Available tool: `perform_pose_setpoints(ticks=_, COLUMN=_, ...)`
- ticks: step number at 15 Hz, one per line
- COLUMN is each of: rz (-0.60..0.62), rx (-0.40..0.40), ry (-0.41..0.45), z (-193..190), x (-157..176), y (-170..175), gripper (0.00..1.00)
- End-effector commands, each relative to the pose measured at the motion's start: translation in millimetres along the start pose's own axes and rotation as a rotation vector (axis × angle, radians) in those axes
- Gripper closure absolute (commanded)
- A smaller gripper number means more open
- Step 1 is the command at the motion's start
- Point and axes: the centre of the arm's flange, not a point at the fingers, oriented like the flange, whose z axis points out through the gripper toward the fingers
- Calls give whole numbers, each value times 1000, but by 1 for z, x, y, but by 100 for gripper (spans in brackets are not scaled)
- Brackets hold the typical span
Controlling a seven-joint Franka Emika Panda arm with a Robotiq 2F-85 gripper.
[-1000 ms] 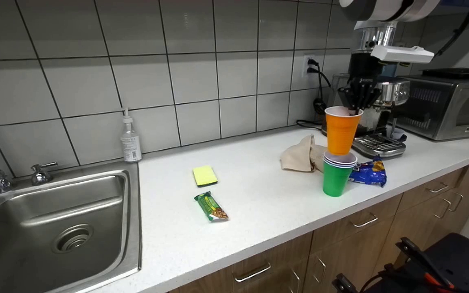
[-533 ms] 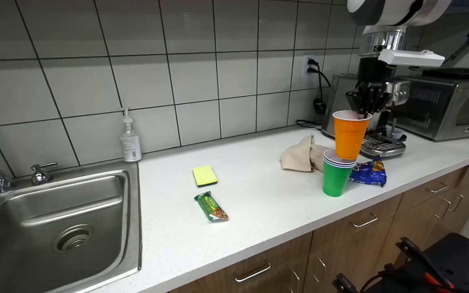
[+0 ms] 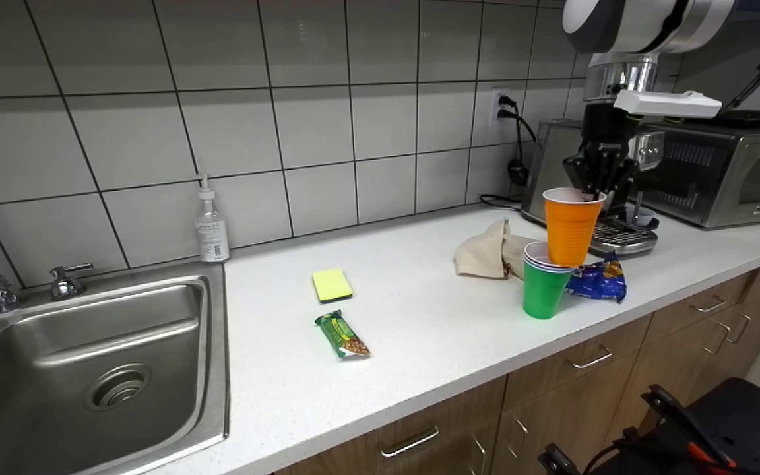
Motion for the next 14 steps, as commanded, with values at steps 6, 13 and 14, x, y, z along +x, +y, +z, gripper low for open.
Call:
perform_pose_setpoints(ticks=6, rz=9, rx=-4, ry=-15, z=2, x=22, y=12, gripper=99)
perform_pose_setpoints(ticks=13, rz=2, rx=0, ry=-34, z=13, x=38, y=12, gripper=99)
perform_pose_setpoints(ticks=14, rz=0, rx=0, ry=-36, z=14, x=40, y=11, gripper=99)
